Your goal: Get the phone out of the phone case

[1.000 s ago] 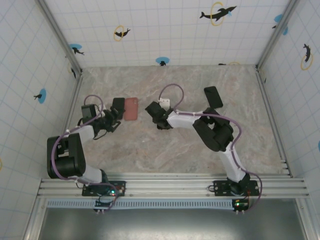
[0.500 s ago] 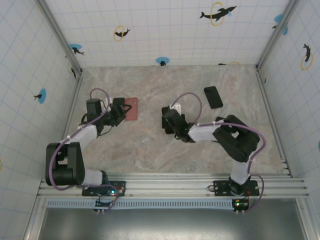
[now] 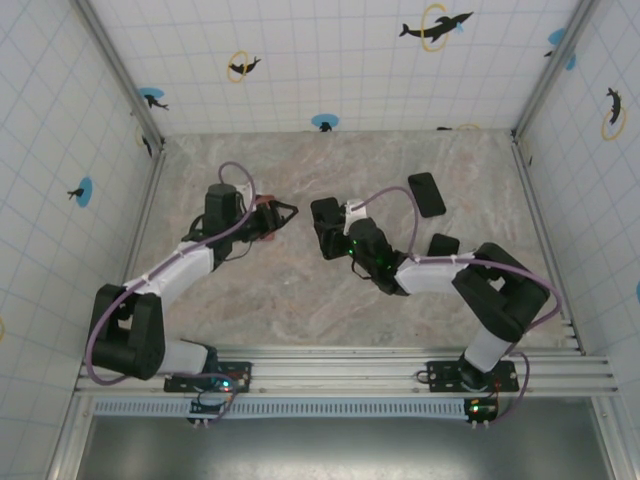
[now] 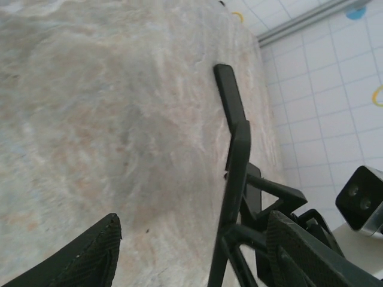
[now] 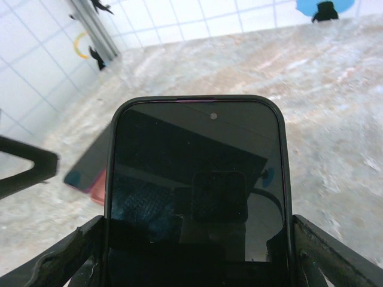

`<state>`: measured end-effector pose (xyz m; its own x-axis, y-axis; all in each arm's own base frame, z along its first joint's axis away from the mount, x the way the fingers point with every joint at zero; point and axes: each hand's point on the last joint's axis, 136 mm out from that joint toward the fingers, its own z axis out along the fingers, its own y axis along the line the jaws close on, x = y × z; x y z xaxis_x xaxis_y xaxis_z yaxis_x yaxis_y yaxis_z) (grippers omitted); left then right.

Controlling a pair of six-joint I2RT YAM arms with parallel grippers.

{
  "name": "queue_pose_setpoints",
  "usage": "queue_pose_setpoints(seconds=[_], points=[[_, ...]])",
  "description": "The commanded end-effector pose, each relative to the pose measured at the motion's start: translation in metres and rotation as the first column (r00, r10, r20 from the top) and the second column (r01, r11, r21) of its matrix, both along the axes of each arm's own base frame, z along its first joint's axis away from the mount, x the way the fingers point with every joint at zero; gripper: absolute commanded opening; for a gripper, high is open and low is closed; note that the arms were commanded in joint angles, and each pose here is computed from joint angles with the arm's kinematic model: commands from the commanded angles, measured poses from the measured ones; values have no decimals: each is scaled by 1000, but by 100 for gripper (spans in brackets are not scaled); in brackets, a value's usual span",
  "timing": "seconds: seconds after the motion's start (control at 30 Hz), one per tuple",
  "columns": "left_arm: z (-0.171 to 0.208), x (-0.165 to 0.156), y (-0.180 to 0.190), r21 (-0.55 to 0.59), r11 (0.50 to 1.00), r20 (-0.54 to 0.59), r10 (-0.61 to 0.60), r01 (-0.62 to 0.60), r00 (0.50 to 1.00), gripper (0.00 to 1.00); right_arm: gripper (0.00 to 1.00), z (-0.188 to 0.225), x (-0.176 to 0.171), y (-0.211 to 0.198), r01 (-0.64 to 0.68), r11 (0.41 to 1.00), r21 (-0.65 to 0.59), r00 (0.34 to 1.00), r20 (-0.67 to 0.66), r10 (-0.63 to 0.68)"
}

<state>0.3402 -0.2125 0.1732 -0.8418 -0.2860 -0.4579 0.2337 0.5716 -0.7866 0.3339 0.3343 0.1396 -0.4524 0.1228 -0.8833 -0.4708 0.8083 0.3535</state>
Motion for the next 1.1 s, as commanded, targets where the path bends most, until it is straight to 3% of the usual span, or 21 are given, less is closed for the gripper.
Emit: queue_pose_setpoints(seconds=[0.0,0.63,0.73,0.83,0.93,1.0,1.07], points=[[19,13,-15,7,1000,86,-22,22,996,62,50,48,-1,5,-50,991,125,995,98,38],[13,16,-57,23,990,46,-142,141,989,28,49,72,-4,10,-111,978,179,990,109,93],[16,13,-61,-11,987,35,-159,159,987,21,50,76,-5,10,-120,976,184,988,116,99],[19,13,-65,-40,985,31,-168,169,985,7,51,78,-7,11,-134,975,178,986,126,113],[25,14,-66,-64,984,32,-162,164,986,6,58,77,-11,11,-150,975,166,983,133,128],[43,20,-68,-87,983,66,-156,162,986,5,74,75,-14,8,-156,974,163,982,133,135],[53,23,-70,-100,982,82,-151,159,985,6,84,74,-19,4,-168,972,162,980,133,148]])
